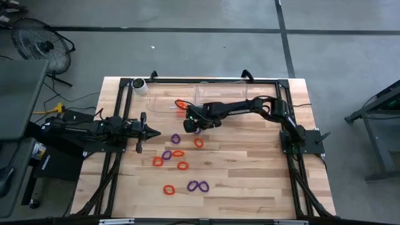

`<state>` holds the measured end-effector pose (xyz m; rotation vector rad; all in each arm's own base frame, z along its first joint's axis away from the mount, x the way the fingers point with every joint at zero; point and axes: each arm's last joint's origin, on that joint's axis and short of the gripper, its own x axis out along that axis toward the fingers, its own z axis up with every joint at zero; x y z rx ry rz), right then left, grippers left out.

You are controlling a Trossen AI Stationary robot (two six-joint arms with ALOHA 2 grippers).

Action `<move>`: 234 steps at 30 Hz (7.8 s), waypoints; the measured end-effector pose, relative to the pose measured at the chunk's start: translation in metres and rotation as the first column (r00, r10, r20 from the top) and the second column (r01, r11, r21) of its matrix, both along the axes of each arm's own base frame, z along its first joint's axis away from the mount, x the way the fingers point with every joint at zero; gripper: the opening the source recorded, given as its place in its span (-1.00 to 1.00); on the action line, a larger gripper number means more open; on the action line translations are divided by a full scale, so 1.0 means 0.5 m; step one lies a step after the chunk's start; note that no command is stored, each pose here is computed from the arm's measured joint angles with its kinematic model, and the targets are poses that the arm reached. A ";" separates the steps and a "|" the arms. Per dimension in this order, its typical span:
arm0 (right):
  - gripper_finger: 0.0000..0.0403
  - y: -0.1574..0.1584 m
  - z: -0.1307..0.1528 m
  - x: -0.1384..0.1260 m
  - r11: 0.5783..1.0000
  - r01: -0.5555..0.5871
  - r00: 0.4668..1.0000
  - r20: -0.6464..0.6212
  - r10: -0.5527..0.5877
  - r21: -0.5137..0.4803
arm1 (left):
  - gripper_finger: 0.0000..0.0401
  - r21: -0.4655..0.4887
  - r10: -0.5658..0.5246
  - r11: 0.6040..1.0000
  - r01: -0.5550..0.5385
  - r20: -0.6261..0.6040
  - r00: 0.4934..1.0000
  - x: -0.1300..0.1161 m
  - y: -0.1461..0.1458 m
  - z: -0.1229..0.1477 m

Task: Sort spring keychains
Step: Put the violet spring keychain into the right bin, then put the orange spring keychain into the left bin

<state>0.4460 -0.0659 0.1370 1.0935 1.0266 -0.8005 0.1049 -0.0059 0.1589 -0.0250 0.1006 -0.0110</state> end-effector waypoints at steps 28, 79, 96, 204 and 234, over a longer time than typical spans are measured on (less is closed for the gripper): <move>0.28 0.030 0.057 -0.008 0.999 0.009 0.995 -0.095 -0.013 -0.045 | -0.99 0.000 0.000 1.000 0.000 0.000 1.000 0.000 0.000 0.000; 0.28 0.068 -0.006 -0.019 0.991 0.090 0.957 -0.266 -0.114 -0.101 | -0.99 0.000 0.000 1.000 0.000 0.000 1.000 0.000 0.000 0.000; 0.28 0.144 -0.007 -0.042 0.991 -0.104 0.916 -0.396 0.065 -0.079 | -0.99 0.000 0.000 1.000 0.000 0.000 1.000 0.000 0.000 0.000; -0.17 -0.154 0.295 -0.210 0.678 -0.573 0.794 -0.516 0.321 -0.461 | -0.99 0.000 0.000 1.000 0.000 0.000 1.000 0.000 0.000 0.000; 0.04 0.216 0.286 -0.129 0.438 -0.805 0.551 -0.233 0.801 -0.400 | -0.99 0.000 0.000 1.000 0.000 0.000 1.000 0.000 0.000 0.000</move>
